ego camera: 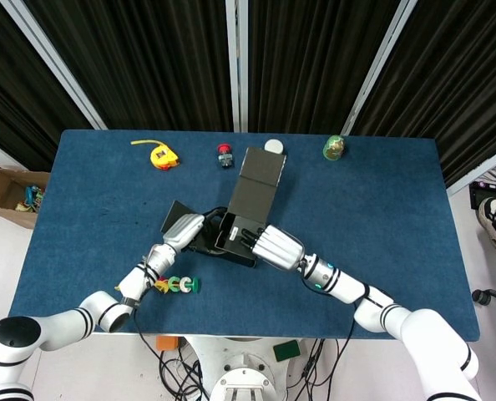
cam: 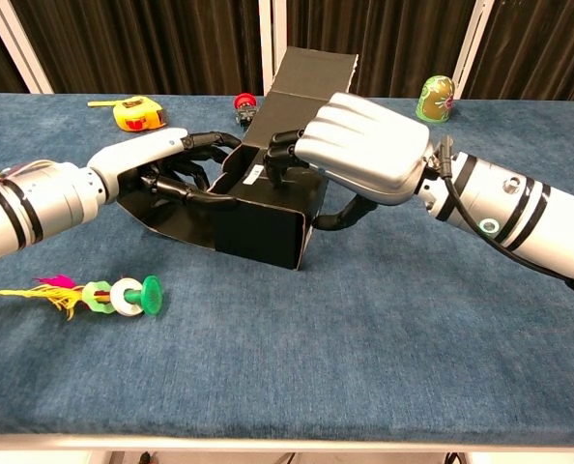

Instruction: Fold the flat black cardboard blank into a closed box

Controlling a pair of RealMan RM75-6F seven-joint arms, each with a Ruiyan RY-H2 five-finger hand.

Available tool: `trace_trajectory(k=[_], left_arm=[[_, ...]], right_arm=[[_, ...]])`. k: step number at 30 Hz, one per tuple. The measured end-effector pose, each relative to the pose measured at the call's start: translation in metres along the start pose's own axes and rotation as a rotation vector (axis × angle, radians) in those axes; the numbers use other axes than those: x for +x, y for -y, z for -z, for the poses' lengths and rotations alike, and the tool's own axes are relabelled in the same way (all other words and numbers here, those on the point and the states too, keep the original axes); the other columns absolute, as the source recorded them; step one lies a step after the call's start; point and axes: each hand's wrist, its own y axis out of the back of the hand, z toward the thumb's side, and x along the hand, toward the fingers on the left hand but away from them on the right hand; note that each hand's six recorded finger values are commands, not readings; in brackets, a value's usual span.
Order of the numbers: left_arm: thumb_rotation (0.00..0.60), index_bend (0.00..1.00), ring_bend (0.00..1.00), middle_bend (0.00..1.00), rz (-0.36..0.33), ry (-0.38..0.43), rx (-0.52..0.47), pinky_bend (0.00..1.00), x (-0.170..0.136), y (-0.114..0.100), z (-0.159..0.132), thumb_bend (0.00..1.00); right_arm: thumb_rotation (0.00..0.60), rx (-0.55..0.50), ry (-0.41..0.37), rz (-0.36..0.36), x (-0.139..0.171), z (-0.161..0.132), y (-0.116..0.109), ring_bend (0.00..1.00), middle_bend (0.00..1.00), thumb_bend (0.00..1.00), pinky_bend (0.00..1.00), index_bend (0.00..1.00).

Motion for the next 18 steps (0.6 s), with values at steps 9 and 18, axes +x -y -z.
trace_trajectory(k=[9,18], left_arm=[[0.347,0.15,0.50,0.23,0.004,-0.001,0.008,0.84,0.0006,0.0021,0.0009,0.05],[0.352,0.30,0.51,0.34,-0.019,-0.006,0.026,0.84,0.0037,0.0000,0.0039,0.05]], right_arm=[[0.600,0.002,0.002,-0.006,0.0014,0.0004,0.0001,0.79,0.41,0.17,1.00,0.48],[0.600,0.006,0.011,0.003,0.0021,0.0035,-0.0031,0.79,0.40,0.17,1.00,0.47]])
